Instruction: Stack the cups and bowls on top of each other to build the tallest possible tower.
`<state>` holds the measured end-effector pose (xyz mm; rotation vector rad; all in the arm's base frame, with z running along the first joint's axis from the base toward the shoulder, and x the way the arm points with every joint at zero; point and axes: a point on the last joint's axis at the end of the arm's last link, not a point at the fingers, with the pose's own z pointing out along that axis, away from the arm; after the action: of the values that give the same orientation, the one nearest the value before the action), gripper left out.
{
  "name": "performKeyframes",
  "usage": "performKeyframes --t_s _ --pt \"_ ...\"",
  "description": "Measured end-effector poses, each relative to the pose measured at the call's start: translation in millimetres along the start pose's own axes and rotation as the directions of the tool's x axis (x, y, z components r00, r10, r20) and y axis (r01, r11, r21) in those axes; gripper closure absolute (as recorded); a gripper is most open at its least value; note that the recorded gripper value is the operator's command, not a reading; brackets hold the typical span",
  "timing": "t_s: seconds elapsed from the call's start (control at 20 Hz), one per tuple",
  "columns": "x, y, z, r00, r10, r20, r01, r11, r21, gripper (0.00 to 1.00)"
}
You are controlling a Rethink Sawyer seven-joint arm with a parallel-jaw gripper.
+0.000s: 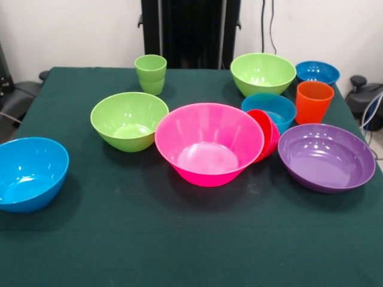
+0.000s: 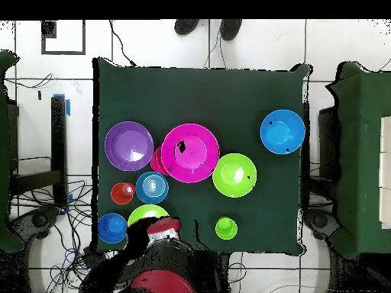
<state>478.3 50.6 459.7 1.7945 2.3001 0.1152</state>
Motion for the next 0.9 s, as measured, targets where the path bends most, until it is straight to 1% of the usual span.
performKeyframes --t_s 0.15,0.2,0.45,0.5,0.6,0.75,0.8,0.9 --pt "0.3 -1 4 1.0000 0.003 0.005 -0.003 1.0000 -0.009 1.00" --pt "0.1 -1 8 0.9999 0.006 0.012 -0.006 0.9997 -0.023 1.00" --pt "-3.5 0 24 0.9990 0.020 0.041 -0.017 0.9982 -0.058 1.00" --pt "-5.1 1 29 0.9984 0.026 0.051 -0.022 0.9973 -0.069 1.00" --pt "-7.9 0 36 0.9976 0.038 0.059 -0.033 0.9962 -0.080 1.00" --pt "-13.8 -2 48 0.9958 0.063 0.066 -0.057 0.9945 -0.088 1.00" --pt "-17.9 -5 58 0.9942 0.080 0.071 -0.074 0.9932 -0.090 1.00" --pt "-19.5 -7 63 0.9936 0.086 0.074 -0.079 0.9930 -0.087 1.00"
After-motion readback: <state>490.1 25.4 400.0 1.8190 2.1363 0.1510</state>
